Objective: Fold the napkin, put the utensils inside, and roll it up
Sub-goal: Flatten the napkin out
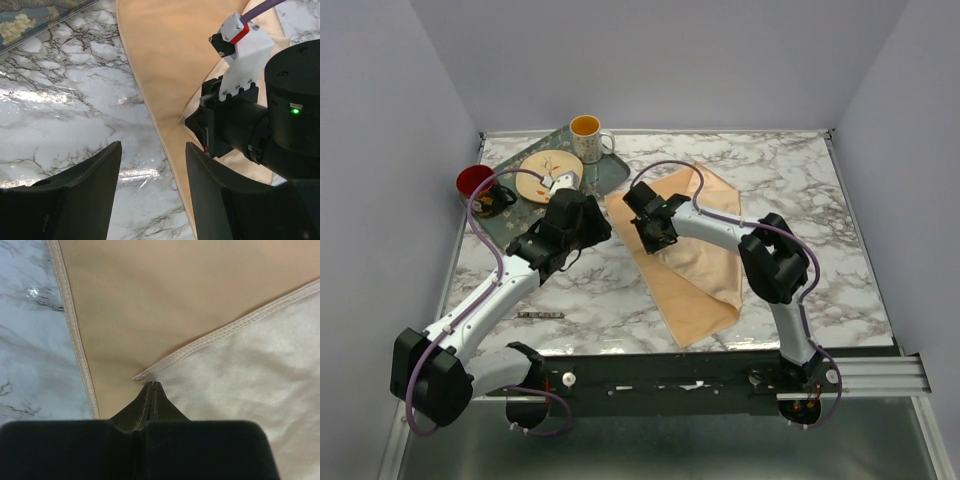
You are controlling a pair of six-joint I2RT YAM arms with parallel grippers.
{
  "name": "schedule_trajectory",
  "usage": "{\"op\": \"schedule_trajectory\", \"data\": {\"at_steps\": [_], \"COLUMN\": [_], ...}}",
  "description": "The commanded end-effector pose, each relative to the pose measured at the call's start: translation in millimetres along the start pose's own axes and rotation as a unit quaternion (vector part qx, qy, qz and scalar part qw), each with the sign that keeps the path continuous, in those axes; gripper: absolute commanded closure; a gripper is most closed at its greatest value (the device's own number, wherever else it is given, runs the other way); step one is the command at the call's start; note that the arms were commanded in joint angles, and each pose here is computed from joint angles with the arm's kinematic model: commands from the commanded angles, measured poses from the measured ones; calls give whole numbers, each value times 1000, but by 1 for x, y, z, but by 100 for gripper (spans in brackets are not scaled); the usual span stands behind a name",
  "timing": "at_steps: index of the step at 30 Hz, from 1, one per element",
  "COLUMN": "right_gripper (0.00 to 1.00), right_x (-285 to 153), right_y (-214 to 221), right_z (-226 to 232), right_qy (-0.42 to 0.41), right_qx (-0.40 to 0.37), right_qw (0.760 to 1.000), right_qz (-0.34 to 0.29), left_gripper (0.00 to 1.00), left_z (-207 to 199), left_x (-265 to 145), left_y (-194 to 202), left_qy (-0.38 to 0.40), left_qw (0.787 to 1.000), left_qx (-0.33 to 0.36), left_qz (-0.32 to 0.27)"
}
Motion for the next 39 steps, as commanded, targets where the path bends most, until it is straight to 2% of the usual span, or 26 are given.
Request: {"op": "schedule_trajectory", "data": {"at_steps": [1,3,9,12,26,30,34,38,39], "right_gripper": [99,99,66,59,62,72,83,83,78], "right_x": [-36,-40,-19,-8,21,23,8,-28,-33], "right_y": [-17,-20,-18,-13,-1,1,-6,-20,-22], "right_z": [-8,-6,3,3,7,3,0,-3,-3], "right_qy": [13,2,-18,-19,-16,-1,8,6,0], "right_qx": [3,5,9,8,4,5,0,4,2], "right_qw": [999,998,999,1000,1000,1000,1000,999,999], "right_qz": [-50,-59,-28,-12,18,20,3,-33,-40], "left_gripper": [37,37,37,37,36,36,37,36,37], "left_z": [-2,-4,-5,-4,-2,-1,-1,-2,-1], "left_x": [5,6,3,1,1,0,1,3,5], "left_y": [0,0,-3,-3,-1,-1,0,1,2], "left_qy": [12,14,19,14,13,13,13,16,16], "left_qw": [1000,1000,1000,1000,1000,1000,1000,1000,1000], "left_qx": [-1,-3,-4,1,1,0,0,-2,-3], "left_qz": [4,5,-1,-1,-1,-4,-2,2,5]}}
Point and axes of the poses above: each gripper's point midway between its finger pads, its own x axis out along the fingers, its own z axis along the line the jaws close on, y = z × x, the point moved 8 cm from there along -x, back along the fingers, and after that the axes turned 3 degrees about -x, right-handed, at the moved point
